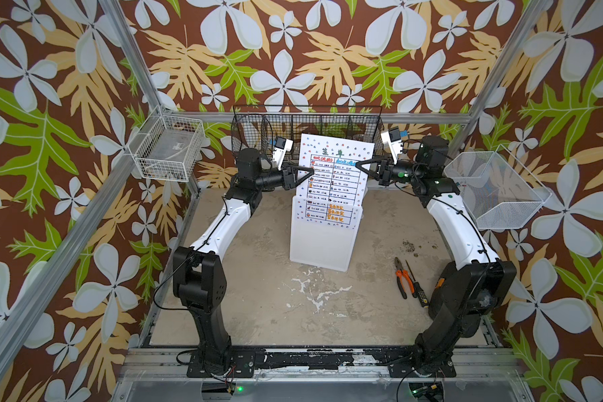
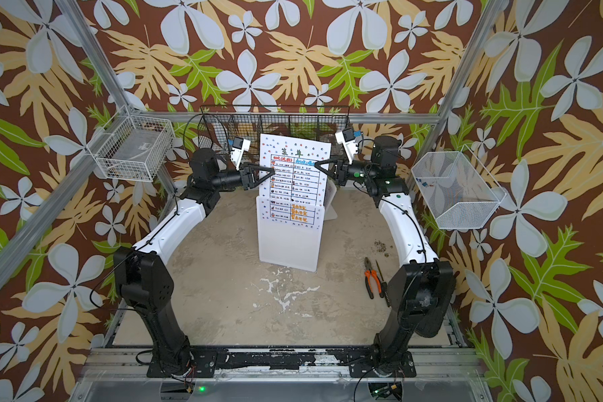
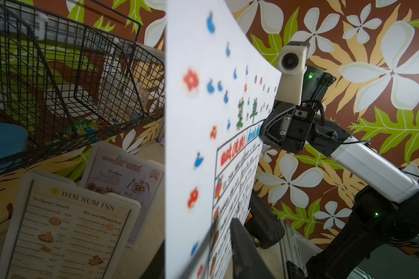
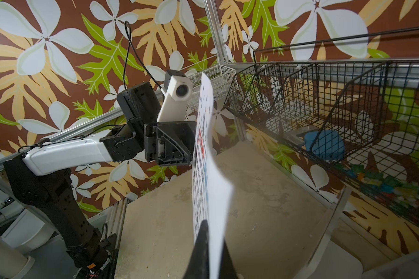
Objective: Insert the menus into the narrow rack
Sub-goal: Insert the menu into the narrow rack.
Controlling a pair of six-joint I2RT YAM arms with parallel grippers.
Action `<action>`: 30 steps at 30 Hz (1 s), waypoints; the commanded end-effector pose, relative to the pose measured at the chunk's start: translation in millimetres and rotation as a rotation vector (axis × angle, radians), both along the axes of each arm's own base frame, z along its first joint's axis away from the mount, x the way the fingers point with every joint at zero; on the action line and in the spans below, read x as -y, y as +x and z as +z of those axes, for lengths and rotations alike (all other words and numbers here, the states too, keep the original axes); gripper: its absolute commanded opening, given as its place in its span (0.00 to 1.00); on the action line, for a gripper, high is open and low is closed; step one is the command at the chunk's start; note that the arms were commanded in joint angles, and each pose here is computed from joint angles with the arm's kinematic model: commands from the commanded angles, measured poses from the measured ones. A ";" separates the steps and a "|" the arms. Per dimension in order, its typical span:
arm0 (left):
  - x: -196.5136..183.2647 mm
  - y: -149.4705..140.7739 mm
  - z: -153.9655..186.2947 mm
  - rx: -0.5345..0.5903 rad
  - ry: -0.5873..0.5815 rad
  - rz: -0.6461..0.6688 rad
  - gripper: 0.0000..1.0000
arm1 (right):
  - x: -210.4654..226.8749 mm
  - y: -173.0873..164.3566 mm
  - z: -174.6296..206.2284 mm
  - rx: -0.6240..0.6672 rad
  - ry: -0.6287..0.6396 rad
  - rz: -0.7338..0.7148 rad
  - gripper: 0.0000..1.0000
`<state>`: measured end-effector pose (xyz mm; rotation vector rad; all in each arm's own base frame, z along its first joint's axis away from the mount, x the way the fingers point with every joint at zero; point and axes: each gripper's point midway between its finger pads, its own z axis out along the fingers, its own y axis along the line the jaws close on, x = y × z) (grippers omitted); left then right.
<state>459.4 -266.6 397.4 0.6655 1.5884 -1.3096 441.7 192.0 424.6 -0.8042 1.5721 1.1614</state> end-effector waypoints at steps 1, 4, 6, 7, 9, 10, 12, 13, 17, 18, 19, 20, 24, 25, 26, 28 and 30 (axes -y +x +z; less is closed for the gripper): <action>-1.4 -3.8 10.7 0.038 -0.015 0.001 0.39 | -0.7 -5.6 2.2 0.025 0.005 0.013 0.03; -1.7 -4.6 6.2 0.030 -0.018 0.000 0.40 | -1.1 -9.0 -4.5 0.014 0.005 0.015 0.02; -2.1 -5.2 2.9 0.024 -0.019 0.001 0.40 | -1.1 -10.4 -8.0 0.009 0.006 0.016 0.02; -2.2 -5.2 0.7 0.021 -0.018 0.001 0.40 | -1.3 -10.8 -9.2 0.008 0.007 0.017 0.03; -1.7 -5.3 -0.8 0.018 -0.018 0.000 0.37 | -1.3 -10.9 -8.5 0.008 0.011 0.018 0.06; -1.7 -4.7 -1.1 0.017 -0.018 0.000 0.35 | -1.3 -10.8 -6.8 0.010 0.012 0.019 0.08; -2.1 -3.8 1.8 0.022 -0.020 0.001 0.33 | -1.4 -9.9 -2.1 0.018 0.014 0.019 0.13; -1.4 -3.7 3.6 0.025 -0.021 0.000 0.32 | -1.4 -9.4 0.7 0.024 0.015 0.019 0.16; -1.0 -1.5 11.9 0.037 -0.024 0.000 0.32 | -1.7 -6.5 11.2 0.039 0.018 0.018 0.18; -0.8 -1.1 13.6 0.039 -0.025 -0.001 0.32 | -1.7 -6.2 13.8 0.042 0.019 0.019 0.18; -1.0 -0.5 15.1 0.041 -0.025 0.000 0.32 | -1.8 -5.2 15.0 0.042 0.019 0.018 0.17; -0.6 -0.1 15.5 0.041 -0.025 -0.001 0.32 | -1.8 -4.9 16.1 0.044 0.019 0.018 0.15; -0.7 -0.5 15.4 0.038 -0.025 -0.003 0.32 | -1.8 -4.6 12.0 0.034 0.018 0.018 0.07; -0.7 -0.9 14.3 0.037 -0.024 -0.003 0.32 | -1.8 -5.0 10.0 0.030 0.018 0.019 0.05; -1.0 -1.4 13.5 0.036 -0.023 -0.003 0.32 | -1.7 -5.6 8.9 0.028 0.018 0.018 0.04; -1.3 -2.3 10.7 0.033 -0.021 -0.002 0.32 | -1.7 -6.9 4.0 0.020 0.017 0.020 0.03; -1.7 -3.8 8.1 0.031 -0.019 -0.001 0.32 | -2.8 -8.4 -0.8 0.012 0.018 0.020 0.02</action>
